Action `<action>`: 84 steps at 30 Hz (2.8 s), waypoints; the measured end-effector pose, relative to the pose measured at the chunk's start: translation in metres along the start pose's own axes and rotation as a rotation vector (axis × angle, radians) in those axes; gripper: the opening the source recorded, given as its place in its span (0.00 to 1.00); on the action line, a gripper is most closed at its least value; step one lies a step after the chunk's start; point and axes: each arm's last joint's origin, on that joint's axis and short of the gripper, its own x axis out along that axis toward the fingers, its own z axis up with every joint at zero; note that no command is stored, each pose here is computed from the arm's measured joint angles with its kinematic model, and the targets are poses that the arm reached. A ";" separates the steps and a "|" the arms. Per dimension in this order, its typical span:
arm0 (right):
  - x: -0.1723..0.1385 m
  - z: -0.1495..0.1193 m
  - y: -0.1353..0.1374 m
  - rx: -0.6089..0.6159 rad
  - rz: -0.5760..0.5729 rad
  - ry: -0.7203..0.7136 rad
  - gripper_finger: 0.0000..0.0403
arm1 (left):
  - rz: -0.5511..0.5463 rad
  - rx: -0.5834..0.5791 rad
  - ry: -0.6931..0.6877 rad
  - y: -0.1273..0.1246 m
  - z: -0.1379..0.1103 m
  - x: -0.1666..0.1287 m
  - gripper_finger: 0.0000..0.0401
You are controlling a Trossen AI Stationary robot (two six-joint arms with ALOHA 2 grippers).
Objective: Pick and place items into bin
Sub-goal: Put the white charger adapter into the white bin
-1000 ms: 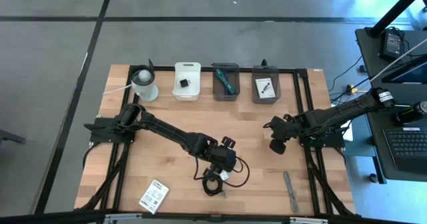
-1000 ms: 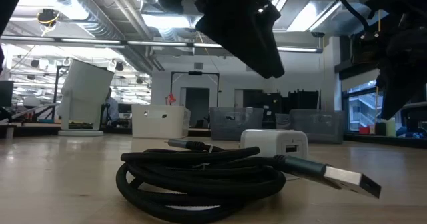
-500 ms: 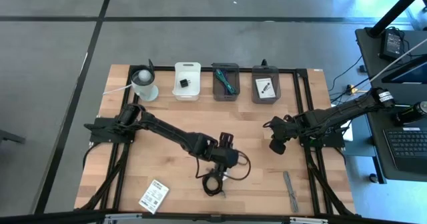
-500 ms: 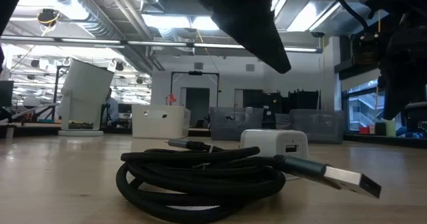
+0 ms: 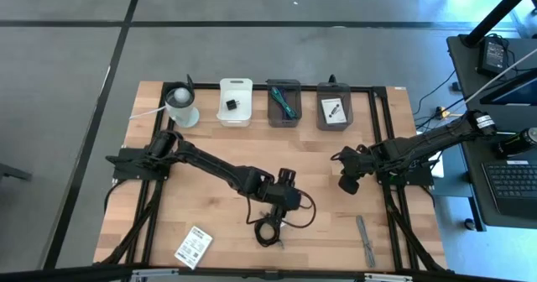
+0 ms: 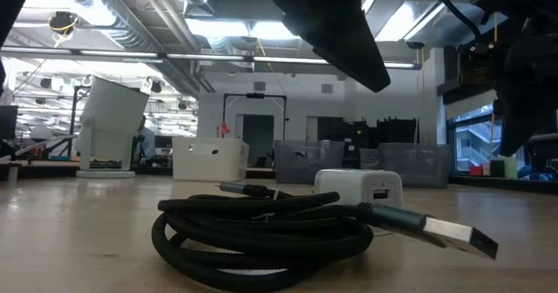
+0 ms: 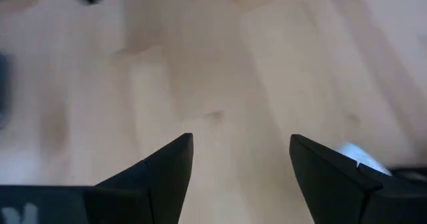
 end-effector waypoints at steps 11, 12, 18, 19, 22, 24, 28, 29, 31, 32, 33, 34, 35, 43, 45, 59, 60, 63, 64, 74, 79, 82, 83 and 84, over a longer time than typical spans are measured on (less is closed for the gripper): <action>0.000 0.000 0.000 0.001 0.005 -0.005 0.07 | -0.255 0.296 0.005 -0.017 -0.009 0.021 0.60; 0.000 0.000 0.000 0.001 0.005 -0.005 0.07 | -0.266 0.318 0.012 -0.021 -0.011 0.025 0.60; 0.000 0.000 0.001 0.001 0.005 -0.005 0.07 | -0.305 0.437 0.037 -0.038 -0.021 0.042 0.60; 0.000 0.000 0.001 0.001 0.005 -0.005 0.07 | -0.306 0.446 0.040 -0.039 -0.021 0.042 0.60; 0.000 0.000 0.001 0.002 0.004 -0.005 0.07 | -0.304 0.450 0.036 -0.038 -0.021 0.042 0.60; 0.000 0.000 0.001 0.001 0.004 -0.005 0.07 | -0.302 0.446 0.045 -0.036 -0.022 0.045 0.60; 0.000 0.000 0.000 0.001 0.002 -0.007 0.07 | -0.327 0.435 0.051 -0.034 -0.026 0.053 0.60; 0.000 0.000 0.000 0.001 0.002 -0.007 0.07 | -0.339 0.435 0.064 -0.035 -0.028 0.056 0.60; 0.000 0.000 0.000 0.000 0.002 -0.007 0.07 | -0.343 0.436 0.076 -0.036 -0.031 0.059 0.60; 0.000 0.000 0.000 0.000 0.002 -0.007 0.07 | -0.343 0.436 0.074 -0.036 -0.031 0.060 0.60; 0.000 0.001 0.000 -0.001 0.002 -0.008 0.07 | -0.345 0.436 0.076 -0.036 -0.031 0.060 0.59; 0.000 0.000 0.000 -0.002 0.001 -0.007 0.07 | -0.345 0.436 0.077 -0.036 -0.031 0.060 0.59; 0.000 0.000 0.000 -0.002 0.001 -0.007 0.07 | -0.345 0.436 0.077 -0.036 -0.031 0.060 0.58; 0.000 0.001 0.000 -0.012 0.000 -0.008 0.07 | -0.338 0.431 0.079 -0.033 -0.031 0.061 0.38; 0.000 0.001 0.000 -0.027 0.000 -0.008 0.07 | -0.336 0.432 0.078 -0.033 -0.031 0.061 0.36; 0.000 0.001 0.001 -0.031 0.006 -0.015 0.07 | -0.232 0.227 0.077 -0.025 -0.021 0.043 0.36; 0.000 0.002 0.001 -0.030 0.011 -0.019 0.07 | -0.209 0.203 0.067 -0.022 -0.018 0.039 0.36; 0.000 0.003 0.003 -0.027 0.026 -0.034 0.07 | -0.148 0.110 0.056 -0.012 -0.012 0.025 0.36; 0.000 0.004 0.004 -0.026 0.032 -0.040 0.07 | -0.122 0.072 0.043 -0.006 -0.009 0.018 0.36; 0.000 0.007 0.007 -0.017 0.069 -0.076 0.07 | 0.231 -0.360 -0.057 0.075 0.004 -0.063 0.36; -0.001 0.008 0.008 -0.009 0.077 -0.083 0.07 | 0.428 -0.580 -0.015 0.126 -0.015 -0.107 0.36; -0.001 0.008 0.008 0.017 0.078 -0.089 0.07 | 0.502 -0.693 0.036 0.155 -0.033 -0.131 0.36; -0.001 0.008 0.008 0.023 0.076 -0.093 0.07 | 0.524 -0.738 0.058 0.165 -0.040 -0.137 0.36; -0.001 0.008 0.008 0.034 0.074 -0.096 0.07 | 0.549 -0.791 0.077 0.174 -0.047 -0.143 0.36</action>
